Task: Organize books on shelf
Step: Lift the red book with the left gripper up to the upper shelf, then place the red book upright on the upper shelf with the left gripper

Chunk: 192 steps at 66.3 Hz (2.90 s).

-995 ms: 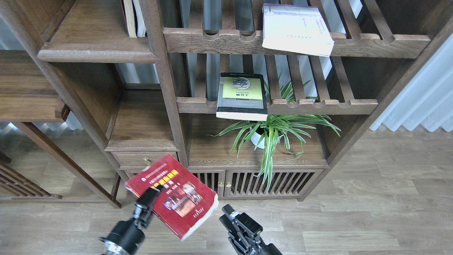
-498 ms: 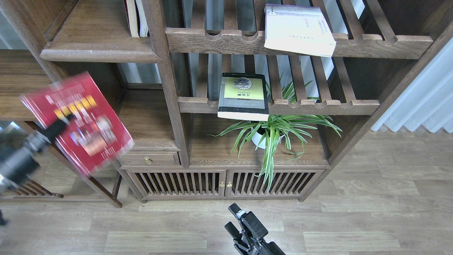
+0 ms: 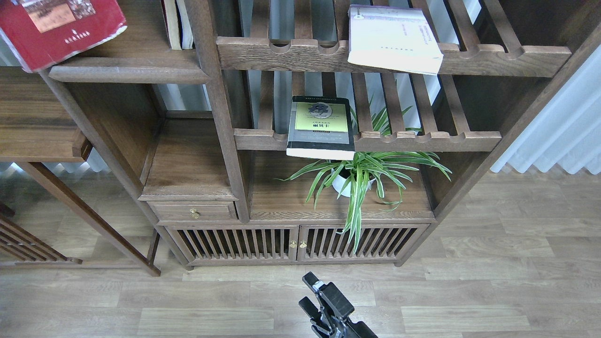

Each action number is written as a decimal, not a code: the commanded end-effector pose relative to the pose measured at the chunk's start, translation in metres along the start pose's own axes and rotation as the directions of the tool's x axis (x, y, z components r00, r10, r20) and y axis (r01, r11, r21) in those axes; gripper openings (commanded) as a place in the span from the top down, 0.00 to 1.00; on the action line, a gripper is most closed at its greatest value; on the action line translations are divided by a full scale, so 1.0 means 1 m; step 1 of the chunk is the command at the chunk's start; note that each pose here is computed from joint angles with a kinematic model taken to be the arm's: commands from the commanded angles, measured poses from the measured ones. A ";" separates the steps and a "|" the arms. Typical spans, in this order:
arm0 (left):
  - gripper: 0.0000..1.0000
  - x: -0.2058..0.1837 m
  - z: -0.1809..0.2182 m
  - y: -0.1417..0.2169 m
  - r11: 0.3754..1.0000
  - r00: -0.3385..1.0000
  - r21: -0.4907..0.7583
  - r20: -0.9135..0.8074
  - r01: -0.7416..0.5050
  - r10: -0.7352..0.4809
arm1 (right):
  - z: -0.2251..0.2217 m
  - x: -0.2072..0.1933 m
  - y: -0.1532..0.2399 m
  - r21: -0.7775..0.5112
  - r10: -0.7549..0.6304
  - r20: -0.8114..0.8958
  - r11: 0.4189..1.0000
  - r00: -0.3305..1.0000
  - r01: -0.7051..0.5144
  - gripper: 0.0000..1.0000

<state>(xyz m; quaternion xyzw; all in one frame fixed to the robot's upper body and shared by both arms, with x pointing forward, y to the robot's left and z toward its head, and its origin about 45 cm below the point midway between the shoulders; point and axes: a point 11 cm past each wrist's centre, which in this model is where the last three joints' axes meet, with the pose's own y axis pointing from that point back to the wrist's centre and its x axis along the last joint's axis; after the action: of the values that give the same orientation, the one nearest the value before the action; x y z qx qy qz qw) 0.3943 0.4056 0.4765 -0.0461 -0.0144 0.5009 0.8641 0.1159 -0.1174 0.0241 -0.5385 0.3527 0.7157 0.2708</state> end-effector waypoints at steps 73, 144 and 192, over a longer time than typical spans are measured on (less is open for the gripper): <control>0.91 0.008 -0.008 -0.096 0.987 0.989 -0.141 0.114 -0.074 0.091 | -0.041 -0.044 -0.042 0.034 -0.124 -0.080 0.991 0.989 0.127 0.00; 0.91 -0.002 -0.058 -0.163 0.984 0.989 -0.122 0.063 -0.129 0.137 | -0.068 -0.100 -0.084 0.047 -0.258 -0.105 0.963 0.960 0.264 0.00; 0.18 -0.022 -0.061 -0.179 0.996 0.991 0.028 0.099 -0.089 0.085 | -0.070 -0.108 -0.081 0.065 -0.285 -0.098 0.954 0.953 0.292 0.00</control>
<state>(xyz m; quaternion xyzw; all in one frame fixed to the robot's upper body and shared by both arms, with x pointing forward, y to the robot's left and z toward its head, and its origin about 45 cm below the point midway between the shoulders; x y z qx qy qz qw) 0.5433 0.3072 0.4313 -0.0053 -0.0487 0.5535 0.8314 0.2478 -0.1238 0.0982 -0.6046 0.3086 0.6309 0.3758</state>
